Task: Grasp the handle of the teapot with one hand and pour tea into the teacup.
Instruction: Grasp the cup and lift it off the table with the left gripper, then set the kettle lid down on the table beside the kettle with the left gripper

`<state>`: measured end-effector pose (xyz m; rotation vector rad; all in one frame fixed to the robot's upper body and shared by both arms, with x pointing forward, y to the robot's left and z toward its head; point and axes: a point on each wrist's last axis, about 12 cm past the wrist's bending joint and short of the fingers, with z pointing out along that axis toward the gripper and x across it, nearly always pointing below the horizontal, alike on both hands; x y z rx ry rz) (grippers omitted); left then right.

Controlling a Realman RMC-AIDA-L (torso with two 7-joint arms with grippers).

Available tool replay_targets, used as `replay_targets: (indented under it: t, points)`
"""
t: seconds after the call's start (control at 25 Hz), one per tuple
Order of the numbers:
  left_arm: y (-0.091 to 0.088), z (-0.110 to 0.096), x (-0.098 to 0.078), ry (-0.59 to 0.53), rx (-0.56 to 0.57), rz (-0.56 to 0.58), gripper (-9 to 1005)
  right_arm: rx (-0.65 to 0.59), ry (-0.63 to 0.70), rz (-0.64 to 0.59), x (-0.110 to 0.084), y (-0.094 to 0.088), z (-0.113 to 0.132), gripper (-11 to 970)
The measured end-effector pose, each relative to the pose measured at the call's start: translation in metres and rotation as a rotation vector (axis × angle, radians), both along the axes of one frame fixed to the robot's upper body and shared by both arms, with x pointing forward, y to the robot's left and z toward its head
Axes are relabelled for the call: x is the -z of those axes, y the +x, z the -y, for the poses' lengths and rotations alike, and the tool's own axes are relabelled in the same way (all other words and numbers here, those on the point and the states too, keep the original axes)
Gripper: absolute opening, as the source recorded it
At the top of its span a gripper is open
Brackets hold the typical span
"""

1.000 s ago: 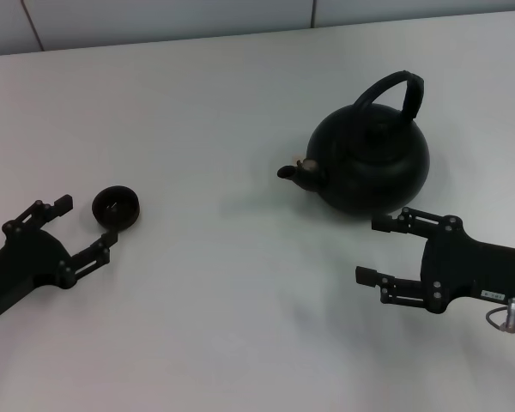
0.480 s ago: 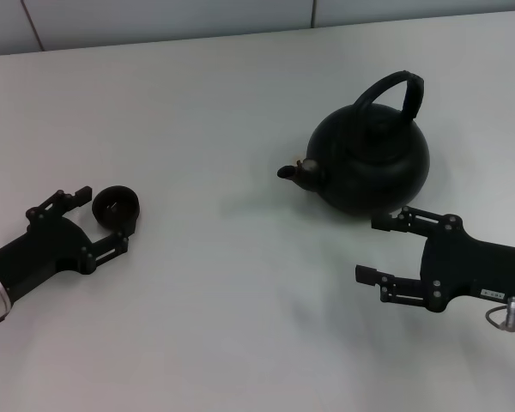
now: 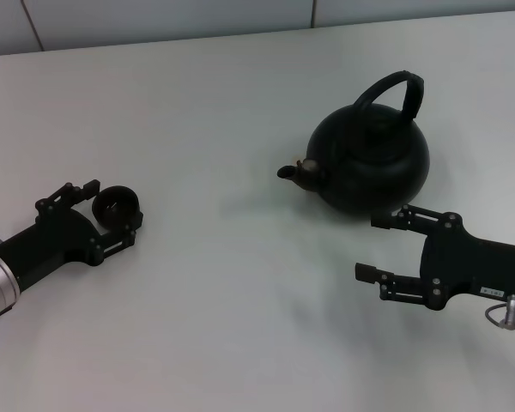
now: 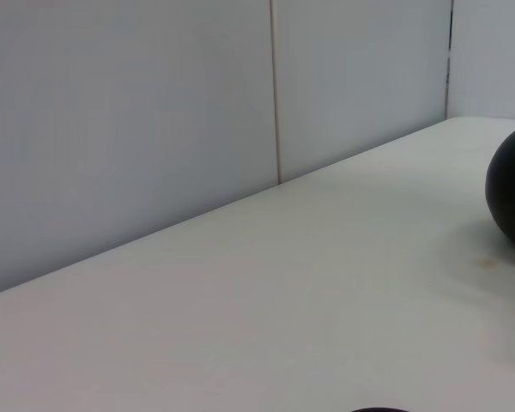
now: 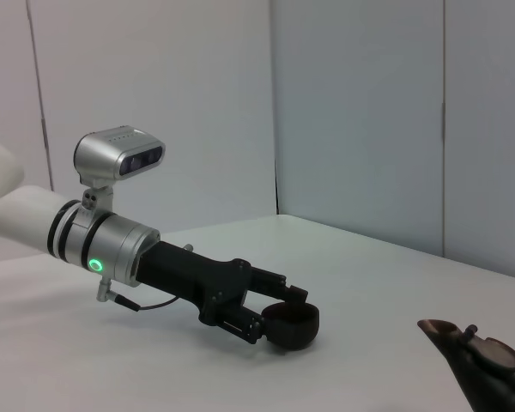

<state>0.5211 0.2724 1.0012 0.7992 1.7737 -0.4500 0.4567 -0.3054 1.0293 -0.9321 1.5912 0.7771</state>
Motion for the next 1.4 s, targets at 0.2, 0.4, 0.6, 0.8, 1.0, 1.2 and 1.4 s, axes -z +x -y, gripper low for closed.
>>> replay_targets:
  t: [0.2, 0.4, 0.6, 0.8, 1.0, 1.2, 1.4]
  points:
    - [0.001, 0.001, 0.0, 0.002, 0.006, 0.0, 814, 0.0, 0.0, 0.0, 0.0, 0.0, 0.0, 756]
    - [0.0, 0.002, 0.0, 0.005, 0.013, -0.002, 810, -0.001, 0.0, 0.001, 0.0, 0.001, -0.001, 756]
    - [0.0, 0.003, 0.0, 0.001, 0.018, 0.001, 689, -0.001, 0.0, 0.001, 0.0, 0.001, -0.001, 756]
    - [0.0, 0.005, -0.003, -0.016, 0.035, 0.012, 689, -0.001, 0.0, 0.001, 0.0, 0.001, -0.001, 756]
    - [0.005, 0.032, -0.01, -0.075, 0.144, 0.017, 689, -0.001, 0.001, 0.001, 0.0, 0.001, -0.001, 755]
    - [0.009, 0.058, -0.011, -0.073, 0.222, 0.024, 689, -0.002, 0.004, 0.001, 0.0, 0.001, -0.001, 755]
    - [0.012, 0.076, -0.011, -0.058, 0.259, 0.015, 690, -0.001, 0.005, 0.0, 0.0, 0.0, -0.001, 755]
